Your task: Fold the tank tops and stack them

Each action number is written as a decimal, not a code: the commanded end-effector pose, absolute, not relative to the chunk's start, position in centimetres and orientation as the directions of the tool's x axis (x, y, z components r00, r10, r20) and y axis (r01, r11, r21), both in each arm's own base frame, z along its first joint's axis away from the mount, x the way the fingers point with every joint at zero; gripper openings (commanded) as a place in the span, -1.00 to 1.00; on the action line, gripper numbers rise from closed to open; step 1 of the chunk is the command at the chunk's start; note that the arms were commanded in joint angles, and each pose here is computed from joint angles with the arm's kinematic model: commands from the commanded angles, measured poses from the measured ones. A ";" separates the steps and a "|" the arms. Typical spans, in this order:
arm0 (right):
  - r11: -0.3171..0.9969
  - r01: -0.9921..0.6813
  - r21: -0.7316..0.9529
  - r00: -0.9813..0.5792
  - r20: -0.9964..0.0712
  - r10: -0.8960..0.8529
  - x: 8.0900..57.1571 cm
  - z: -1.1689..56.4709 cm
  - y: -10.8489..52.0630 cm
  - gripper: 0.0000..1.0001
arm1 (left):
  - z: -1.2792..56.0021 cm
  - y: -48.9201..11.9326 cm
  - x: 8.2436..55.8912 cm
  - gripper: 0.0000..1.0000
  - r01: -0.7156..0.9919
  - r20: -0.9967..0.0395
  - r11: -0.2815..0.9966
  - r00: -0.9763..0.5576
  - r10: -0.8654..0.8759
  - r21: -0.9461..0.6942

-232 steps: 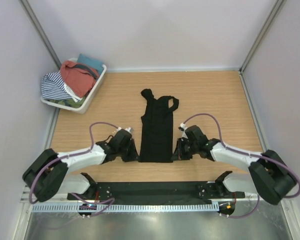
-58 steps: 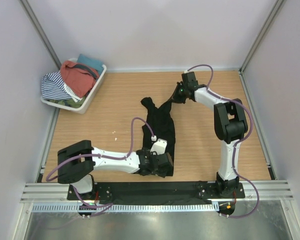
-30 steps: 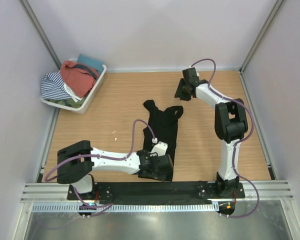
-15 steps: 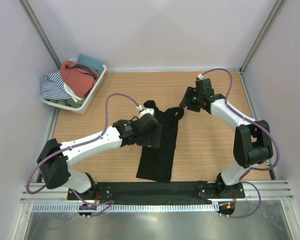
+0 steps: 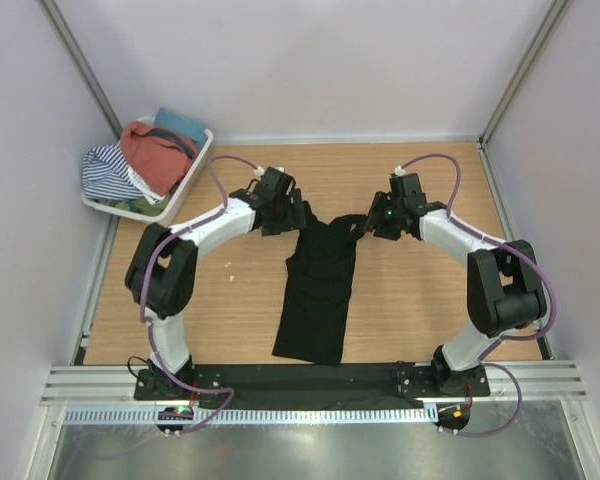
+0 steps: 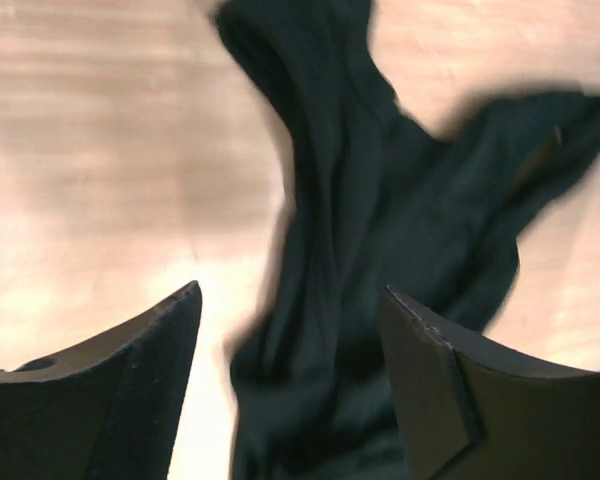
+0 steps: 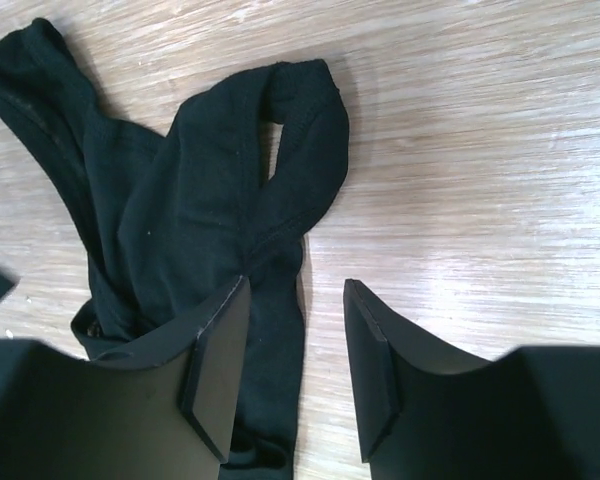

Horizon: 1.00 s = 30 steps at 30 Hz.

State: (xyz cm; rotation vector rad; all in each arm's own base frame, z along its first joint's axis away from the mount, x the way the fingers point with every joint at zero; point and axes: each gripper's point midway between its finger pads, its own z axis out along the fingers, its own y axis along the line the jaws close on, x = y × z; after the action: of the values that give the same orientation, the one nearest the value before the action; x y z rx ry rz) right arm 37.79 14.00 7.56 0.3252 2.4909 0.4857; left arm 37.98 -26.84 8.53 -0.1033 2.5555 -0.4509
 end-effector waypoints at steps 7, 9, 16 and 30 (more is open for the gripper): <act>0.893 0.118 0.435 -0.788 -0.507 0.351 39.8 6.6 14.8 0.12 | 8.1 -30.7 45.6 0.37 0.018 -0.523 0.862 -0.801 -0.291 -0.507; 0.891 0.112 0.439 -0.780 -0.517 0.353 40.7 6.8 15.0 0.13 | 7.2 -30.6 46.5 0.37 0.006 -0.525 0.867 -0.798 -0.297 -0.499; 0.885 0.143 0.442 -0.791 -0.486 0.371 43.5 4.7 15.9 0.03 | 6.6 -31.0 49.5 0.02 -0.004 -0.549 0.863 -0.770 -0.325 -0.505; 0.857 0.066 0.511 -0.762 -0.529 0.375 53.0 6.4 20.1 -0.97 | 5.7 -30.7 55.7 -1.00 -0.035 -0.587 0.824 -0.684 -0.433 -0.566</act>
State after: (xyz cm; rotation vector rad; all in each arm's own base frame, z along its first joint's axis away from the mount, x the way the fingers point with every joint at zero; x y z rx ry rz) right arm 49.69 18.13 3.00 0.3667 2.4745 0.5480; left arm 52.61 -30.75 3.23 -0.2989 2.3746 -0.6273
